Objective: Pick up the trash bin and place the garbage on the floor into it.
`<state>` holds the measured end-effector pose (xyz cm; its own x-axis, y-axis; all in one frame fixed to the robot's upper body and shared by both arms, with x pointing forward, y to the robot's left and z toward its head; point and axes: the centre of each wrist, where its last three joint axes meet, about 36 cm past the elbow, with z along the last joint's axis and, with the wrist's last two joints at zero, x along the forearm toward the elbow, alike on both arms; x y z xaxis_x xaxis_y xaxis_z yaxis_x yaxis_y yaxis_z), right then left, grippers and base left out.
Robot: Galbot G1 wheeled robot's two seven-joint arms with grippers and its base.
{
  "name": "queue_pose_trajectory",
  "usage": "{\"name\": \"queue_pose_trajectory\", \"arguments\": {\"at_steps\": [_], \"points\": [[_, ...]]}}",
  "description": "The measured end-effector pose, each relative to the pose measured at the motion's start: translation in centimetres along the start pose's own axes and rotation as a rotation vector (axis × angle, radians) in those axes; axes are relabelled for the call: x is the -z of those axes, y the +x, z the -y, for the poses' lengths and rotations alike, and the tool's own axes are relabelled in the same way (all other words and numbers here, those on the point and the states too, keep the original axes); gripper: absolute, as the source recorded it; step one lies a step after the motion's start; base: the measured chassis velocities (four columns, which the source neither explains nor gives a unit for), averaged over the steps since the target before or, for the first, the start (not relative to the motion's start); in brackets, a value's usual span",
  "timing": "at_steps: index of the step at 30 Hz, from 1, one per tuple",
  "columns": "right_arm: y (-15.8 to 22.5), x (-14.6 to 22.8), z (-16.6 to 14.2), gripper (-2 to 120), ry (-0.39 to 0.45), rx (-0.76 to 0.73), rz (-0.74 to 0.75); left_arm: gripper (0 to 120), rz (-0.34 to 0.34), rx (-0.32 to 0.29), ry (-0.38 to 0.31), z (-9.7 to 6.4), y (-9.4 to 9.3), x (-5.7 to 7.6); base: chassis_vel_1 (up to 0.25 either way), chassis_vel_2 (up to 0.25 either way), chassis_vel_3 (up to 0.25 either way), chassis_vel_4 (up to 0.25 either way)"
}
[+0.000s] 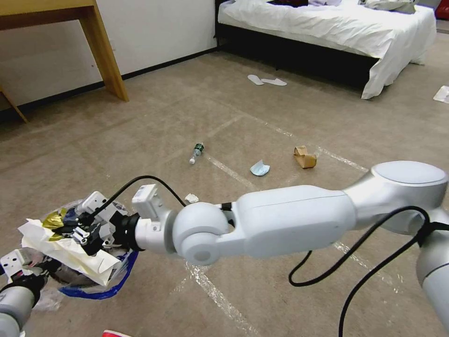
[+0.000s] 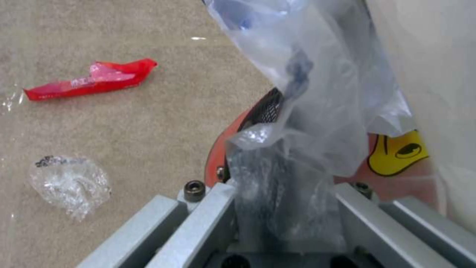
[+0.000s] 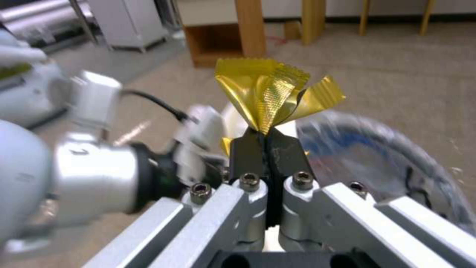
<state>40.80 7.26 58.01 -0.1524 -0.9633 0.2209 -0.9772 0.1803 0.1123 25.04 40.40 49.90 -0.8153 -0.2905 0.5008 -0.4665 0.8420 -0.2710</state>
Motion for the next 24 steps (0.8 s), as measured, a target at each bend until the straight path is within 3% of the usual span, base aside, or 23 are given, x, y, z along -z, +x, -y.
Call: {"name": "queue_pose_trajectory", "arguments": {"at_steps": [14,24], "points": [[-3.0,-2.2,3.7,0,0.057,-0.111,-0.084,0,0.007,-0.008,-0.004,0.1,0.4,0.2,0.000,0.000,0.000,0.000],[-4.0,-3.4,4.2,0,0.079,-0.137,-0.132,0,0.007,-0.009,-0.001,0.1,0.5,0.2,0.000,0.000,0.000,0.000]]}}
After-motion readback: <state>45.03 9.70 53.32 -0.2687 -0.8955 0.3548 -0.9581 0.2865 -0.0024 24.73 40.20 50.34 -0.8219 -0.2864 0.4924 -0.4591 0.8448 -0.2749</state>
